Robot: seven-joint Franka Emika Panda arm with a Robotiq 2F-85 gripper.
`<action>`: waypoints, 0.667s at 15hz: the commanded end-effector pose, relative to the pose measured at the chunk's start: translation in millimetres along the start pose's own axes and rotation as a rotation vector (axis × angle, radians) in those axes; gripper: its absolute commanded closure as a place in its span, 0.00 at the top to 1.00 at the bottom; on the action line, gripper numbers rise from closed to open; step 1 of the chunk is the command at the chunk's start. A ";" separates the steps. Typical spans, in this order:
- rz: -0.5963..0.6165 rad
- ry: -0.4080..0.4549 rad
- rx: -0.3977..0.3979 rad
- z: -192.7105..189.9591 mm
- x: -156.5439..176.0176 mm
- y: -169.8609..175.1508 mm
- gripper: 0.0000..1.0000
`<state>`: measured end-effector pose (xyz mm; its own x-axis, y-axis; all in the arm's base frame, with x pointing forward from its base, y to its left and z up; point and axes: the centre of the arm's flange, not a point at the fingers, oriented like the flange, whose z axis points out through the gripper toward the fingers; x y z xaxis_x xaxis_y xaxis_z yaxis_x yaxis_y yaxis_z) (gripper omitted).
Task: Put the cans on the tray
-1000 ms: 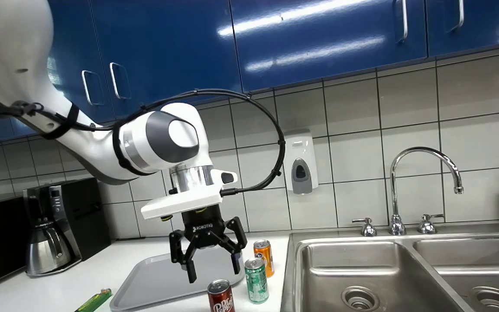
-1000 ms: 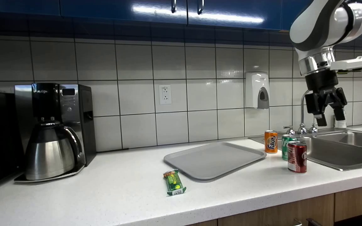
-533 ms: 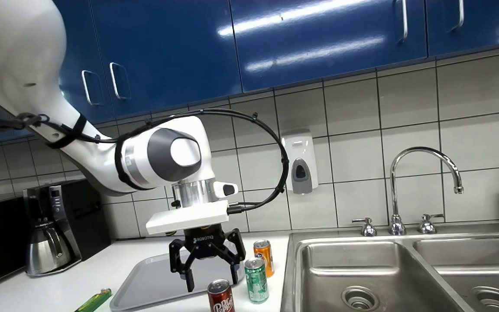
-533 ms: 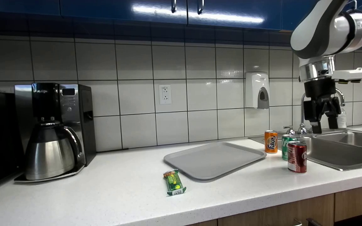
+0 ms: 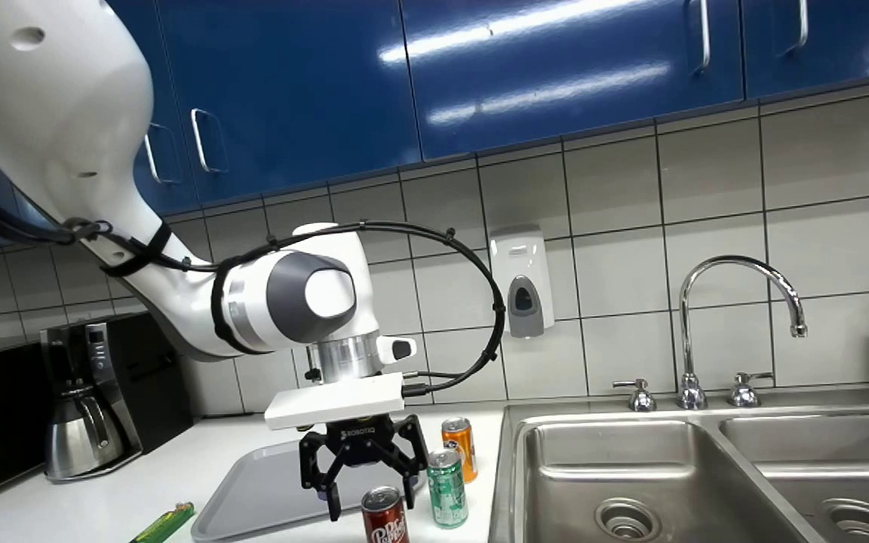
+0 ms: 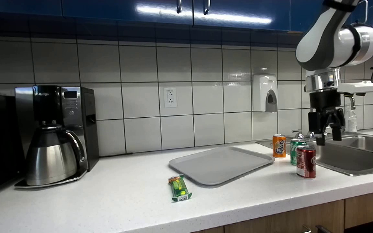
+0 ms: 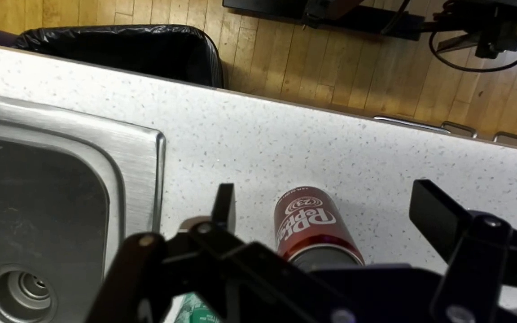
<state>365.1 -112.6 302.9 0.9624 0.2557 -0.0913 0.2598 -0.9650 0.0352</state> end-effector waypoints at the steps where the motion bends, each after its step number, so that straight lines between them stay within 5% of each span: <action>1: -0.025 0.026 0.004 13.4 13.6 4.2 1.00; 10: -0.055 0.033 -0.005 43.5 42.7 0.9 1.00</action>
<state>383.8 -104.9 266.1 0.9557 0.2861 -0.0697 0.2894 -0.9562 0.0441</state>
